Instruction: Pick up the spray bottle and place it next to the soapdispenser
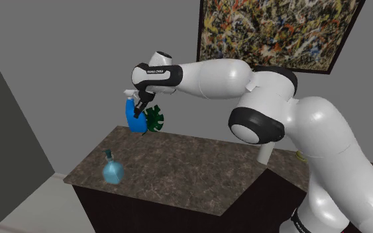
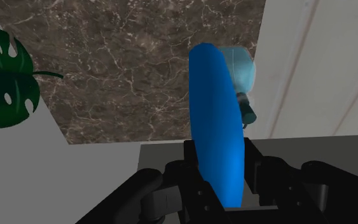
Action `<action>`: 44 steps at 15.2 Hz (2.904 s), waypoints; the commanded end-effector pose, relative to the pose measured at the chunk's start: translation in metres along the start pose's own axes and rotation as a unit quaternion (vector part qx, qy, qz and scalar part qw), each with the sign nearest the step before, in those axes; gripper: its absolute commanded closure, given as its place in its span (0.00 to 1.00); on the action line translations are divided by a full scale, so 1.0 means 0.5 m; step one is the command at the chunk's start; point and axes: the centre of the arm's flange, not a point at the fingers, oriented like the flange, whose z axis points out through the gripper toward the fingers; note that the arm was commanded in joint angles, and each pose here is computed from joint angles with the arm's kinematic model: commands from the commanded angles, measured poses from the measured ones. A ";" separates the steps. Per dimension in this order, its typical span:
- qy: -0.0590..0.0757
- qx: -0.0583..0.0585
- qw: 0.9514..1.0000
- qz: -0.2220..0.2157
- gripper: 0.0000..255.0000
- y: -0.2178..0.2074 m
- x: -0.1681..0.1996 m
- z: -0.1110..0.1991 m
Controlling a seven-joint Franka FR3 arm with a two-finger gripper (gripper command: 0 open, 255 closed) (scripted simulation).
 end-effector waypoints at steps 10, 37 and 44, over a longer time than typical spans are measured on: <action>0.000 0.000 1.000 0.001 1.00 -0.078 0.094 0.107; 0.000 0.000 1.000 0.001 1.00 -0.078 -0.035 0.361; 0.000 0.000 1.000 0.001 1.00 -0.078 -0.068 0.427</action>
